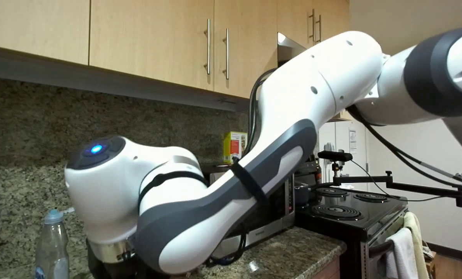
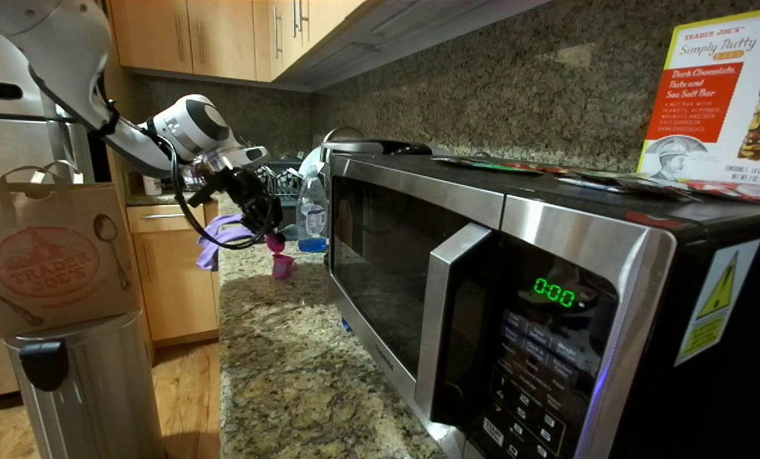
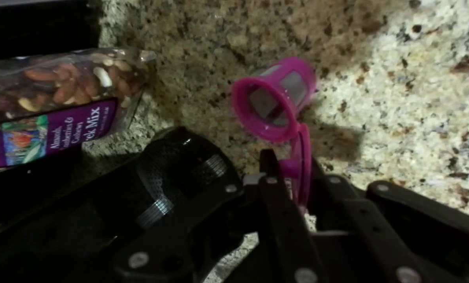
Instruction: Put the pink object on the counter top
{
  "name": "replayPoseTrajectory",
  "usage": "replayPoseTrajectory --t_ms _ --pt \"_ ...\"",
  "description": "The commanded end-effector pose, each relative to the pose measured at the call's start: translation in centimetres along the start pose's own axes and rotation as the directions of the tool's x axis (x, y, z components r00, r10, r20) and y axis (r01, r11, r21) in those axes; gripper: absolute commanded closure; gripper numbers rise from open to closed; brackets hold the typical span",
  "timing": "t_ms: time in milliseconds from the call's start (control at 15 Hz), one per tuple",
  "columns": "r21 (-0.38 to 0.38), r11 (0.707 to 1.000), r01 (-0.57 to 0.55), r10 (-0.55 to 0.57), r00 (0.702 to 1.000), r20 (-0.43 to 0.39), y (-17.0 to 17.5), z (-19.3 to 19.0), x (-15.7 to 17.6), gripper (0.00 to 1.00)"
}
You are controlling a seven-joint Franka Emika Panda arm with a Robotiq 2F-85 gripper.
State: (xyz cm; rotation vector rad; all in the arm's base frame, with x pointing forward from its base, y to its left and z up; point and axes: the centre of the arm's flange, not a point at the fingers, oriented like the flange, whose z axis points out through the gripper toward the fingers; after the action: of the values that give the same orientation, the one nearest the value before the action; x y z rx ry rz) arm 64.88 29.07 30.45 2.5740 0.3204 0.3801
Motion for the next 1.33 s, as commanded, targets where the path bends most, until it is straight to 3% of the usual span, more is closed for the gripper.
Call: replayPoseTrajectory --t_ms 0,267,733,1267 --pt "-0.075 0.997 -0.019 0.017 1.0 -0.022 -2.1 1.9 1.3 0.9" --pt "-0.073 0.997 -0.027 0.025 0.999 -0.034 -3.0 2.4 1.3 0.9" --pt "0.062 0.984 -0.164 0.171 0.978 -0.121 -0.7 -0.2 -0.3 0.9" --pt "0.119 0.98 -0.162 0.173 0.981 -0.088 -0.8 0.3 0.6 0.9"
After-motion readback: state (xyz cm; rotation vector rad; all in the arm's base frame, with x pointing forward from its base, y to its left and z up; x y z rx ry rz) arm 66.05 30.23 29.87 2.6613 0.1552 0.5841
